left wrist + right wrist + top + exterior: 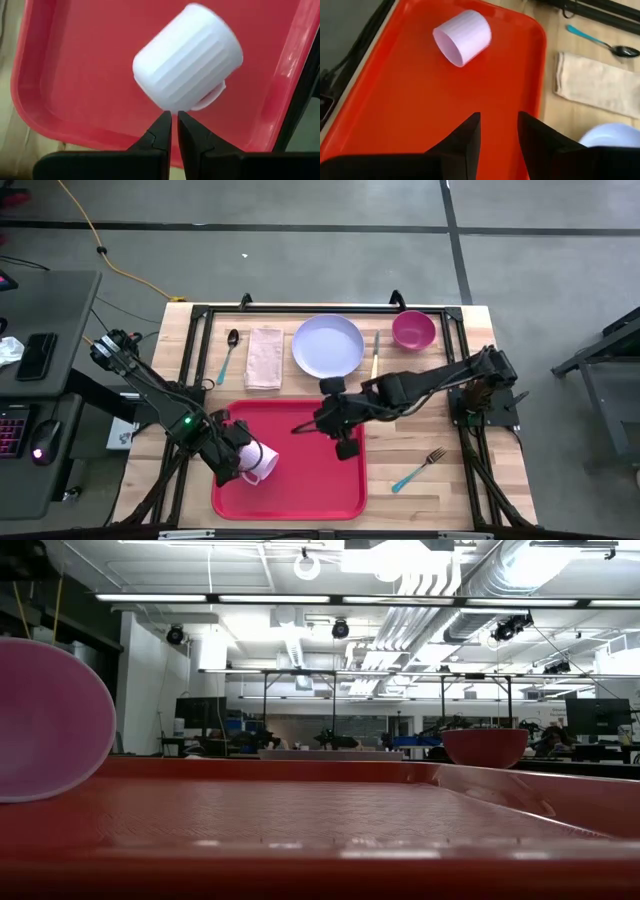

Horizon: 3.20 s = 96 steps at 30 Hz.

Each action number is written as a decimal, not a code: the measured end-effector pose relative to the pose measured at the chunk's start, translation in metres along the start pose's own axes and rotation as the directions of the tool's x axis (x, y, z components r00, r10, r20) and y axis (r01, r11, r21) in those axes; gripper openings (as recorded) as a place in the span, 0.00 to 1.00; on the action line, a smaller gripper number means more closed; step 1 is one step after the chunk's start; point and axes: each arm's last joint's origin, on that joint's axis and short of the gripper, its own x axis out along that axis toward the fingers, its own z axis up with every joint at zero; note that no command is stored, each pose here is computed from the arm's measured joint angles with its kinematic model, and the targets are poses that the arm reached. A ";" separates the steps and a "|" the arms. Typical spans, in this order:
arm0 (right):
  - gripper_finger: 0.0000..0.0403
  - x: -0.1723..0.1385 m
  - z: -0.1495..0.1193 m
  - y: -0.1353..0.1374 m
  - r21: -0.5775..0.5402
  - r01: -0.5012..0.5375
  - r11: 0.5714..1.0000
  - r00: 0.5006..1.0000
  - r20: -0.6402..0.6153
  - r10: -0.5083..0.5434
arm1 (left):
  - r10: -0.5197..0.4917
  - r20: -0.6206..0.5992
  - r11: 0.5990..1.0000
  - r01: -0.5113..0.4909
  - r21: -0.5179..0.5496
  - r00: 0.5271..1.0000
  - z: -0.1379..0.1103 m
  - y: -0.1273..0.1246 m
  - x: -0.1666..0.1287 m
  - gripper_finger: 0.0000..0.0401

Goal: Set up tray
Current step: Put the pink mug on the top left of the orange serving tray

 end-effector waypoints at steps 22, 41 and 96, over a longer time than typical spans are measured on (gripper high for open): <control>0.27 0.079 0.016 0.037 0.027 -0.055 0.998 0.979 0.199 0.048 | 0.085 0.003 0.995 -0.085 -0.061 0.996 -0.032 -0.006 -0.004 0.16; 0.27 0.156 -0.003 0.062 0.109 -0.011 0.994 0.980 0.201 -0.011 | 0.098 -0.015 0.993 -0.099 -0.060 0.995 -0.045 0.005 0.033 0.16; 0.26 0.215 -0.023 0.051 0.295 0.047 0.954 0.965 0.233 -0.119 | 0.018 0.047 0.994 -0.013 -0.107 0.999 -0.057 0.012 0.074 0.16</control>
